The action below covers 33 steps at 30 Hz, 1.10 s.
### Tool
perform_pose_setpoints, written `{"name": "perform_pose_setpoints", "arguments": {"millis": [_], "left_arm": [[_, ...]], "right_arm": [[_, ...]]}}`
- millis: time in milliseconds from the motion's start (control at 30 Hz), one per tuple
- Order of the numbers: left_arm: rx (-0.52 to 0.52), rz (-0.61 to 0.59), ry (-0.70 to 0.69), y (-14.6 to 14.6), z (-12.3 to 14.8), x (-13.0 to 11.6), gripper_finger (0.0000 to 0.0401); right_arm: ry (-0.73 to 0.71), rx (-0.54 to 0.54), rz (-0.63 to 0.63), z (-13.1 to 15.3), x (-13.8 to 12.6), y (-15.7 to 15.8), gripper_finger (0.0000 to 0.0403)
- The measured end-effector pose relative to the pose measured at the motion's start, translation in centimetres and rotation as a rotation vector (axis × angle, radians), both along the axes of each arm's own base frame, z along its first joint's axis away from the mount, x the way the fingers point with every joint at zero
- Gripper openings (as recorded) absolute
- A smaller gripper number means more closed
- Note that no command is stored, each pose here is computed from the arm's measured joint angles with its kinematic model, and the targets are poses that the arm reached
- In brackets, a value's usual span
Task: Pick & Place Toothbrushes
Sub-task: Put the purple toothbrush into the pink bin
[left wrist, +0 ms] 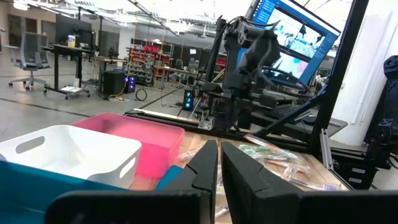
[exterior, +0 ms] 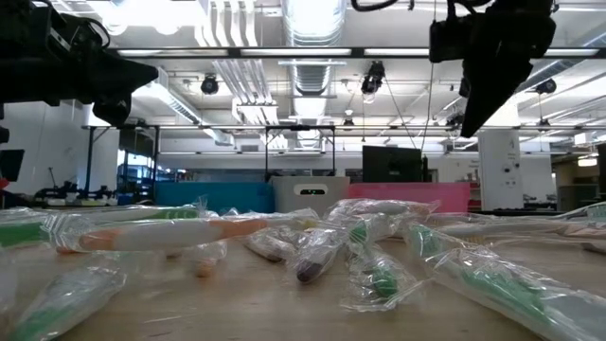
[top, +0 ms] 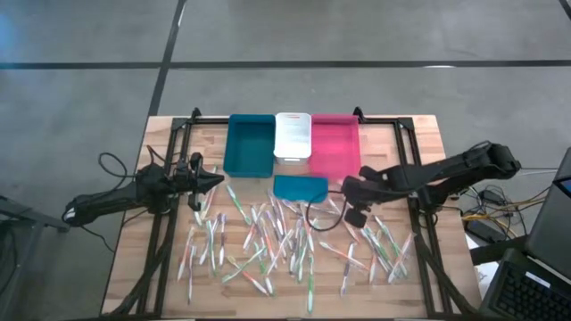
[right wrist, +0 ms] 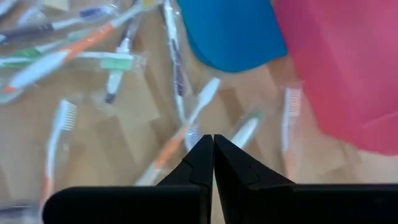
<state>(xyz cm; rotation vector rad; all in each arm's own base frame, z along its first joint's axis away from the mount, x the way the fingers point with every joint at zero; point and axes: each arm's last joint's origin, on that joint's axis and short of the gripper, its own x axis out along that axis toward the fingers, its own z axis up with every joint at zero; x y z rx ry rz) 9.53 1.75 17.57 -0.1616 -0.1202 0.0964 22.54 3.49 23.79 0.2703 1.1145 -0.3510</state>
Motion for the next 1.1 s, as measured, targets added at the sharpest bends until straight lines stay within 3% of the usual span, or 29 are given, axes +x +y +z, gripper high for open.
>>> {"name": "perform_pose_setpoints", "arguments": {"millis": [500, 800, 1100], "left_arm": [[0.0, 0.0, 0.0, 0.0, 0.0, 0.0, 0.0026], [0.0, 0.0, 0.0, 0.0, 0.0, 0.0, 0.0026], [0.0, 0.0, 0.0, 0.0, 0.0, 0.0, 0.0026]], "right_arm": [[0.056, 0.06, -0.104, -0.3, -1.3, 2.2, 0.0008], [0.034, -0.03, -0.17, -0.3, -1.4, 1.9, 0.0008], [0.038, -0.016, -0.198, -0.3, -1.5, 1.8, 0.0008]]}}
